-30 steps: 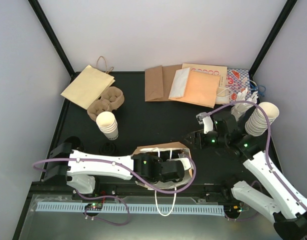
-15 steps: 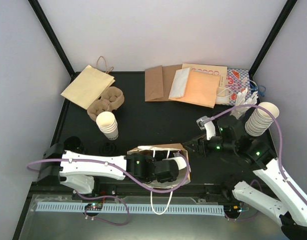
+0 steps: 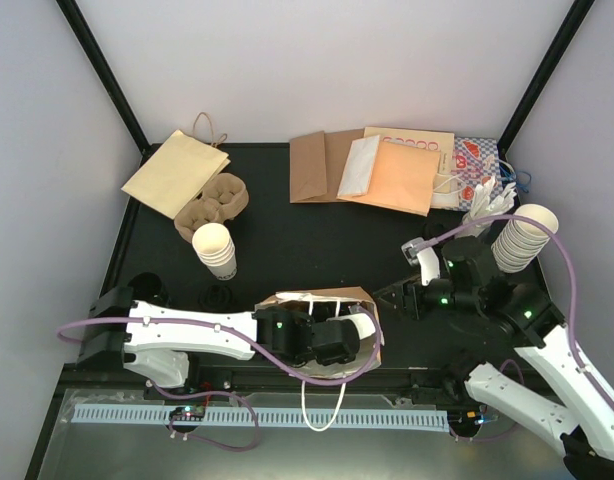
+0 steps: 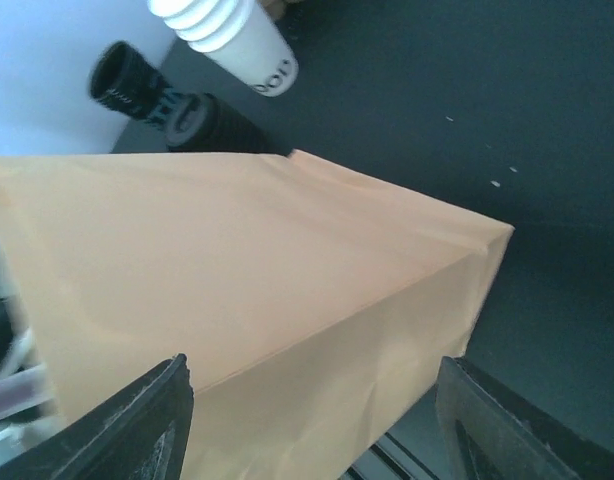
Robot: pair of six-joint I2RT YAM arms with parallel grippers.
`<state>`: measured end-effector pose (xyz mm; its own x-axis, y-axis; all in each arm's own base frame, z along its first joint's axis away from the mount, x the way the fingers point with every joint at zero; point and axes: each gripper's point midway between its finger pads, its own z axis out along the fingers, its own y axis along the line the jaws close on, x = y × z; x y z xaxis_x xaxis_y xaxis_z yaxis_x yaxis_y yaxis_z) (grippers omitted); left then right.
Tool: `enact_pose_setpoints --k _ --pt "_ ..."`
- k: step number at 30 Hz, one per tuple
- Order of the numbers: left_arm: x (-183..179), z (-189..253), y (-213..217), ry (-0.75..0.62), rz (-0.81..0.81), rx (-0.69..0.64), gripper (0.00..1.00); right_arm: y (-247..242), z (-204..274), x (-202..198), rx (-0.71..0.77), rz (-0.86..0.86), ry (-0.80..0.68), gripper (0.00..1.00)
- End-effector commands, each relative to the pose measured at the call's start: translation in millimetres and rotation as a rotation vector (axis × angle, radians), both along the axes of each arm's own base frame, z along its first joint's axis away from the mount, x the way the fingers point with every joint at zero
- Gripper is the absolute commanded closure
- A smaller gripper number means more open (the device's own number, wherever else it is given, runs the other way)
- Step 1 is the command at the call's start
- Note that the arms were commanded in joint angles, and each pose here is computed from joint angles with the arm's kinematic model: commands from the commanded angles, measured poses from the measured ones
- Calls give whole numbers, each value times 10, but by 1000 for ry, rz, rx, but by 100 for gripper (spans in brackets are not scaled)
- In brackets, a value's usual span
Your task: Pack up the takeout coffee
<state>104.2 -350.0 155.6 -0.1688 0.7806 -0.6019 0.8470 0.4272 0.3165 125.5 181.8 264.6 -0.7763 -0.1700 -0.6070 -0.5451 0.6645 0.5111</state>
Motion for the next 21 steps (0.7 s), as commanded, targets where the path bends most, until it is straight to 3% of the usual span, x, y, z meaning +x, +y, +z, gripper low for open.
enact_pose_setpoints --k 1,6,11,15,21 --pt "15 -26 -44 5 3 -6 60 -167 -538 200 -142 -187 115 31" --pt "7 -81 -28 13 4 7 60 -531 -817 585 -242 -508 59 36" --pt "-3 -117 -5 21 7 11 60 -471 -1143 613 -276 -503 117 47" --pt "-7 -110 -4 21 4 8 60 -434 -1501 516 -298 -489 213 67" --pt "-8 -94 -16 23 3 5 60 -146 -1813 325 -147 -400 343 98"
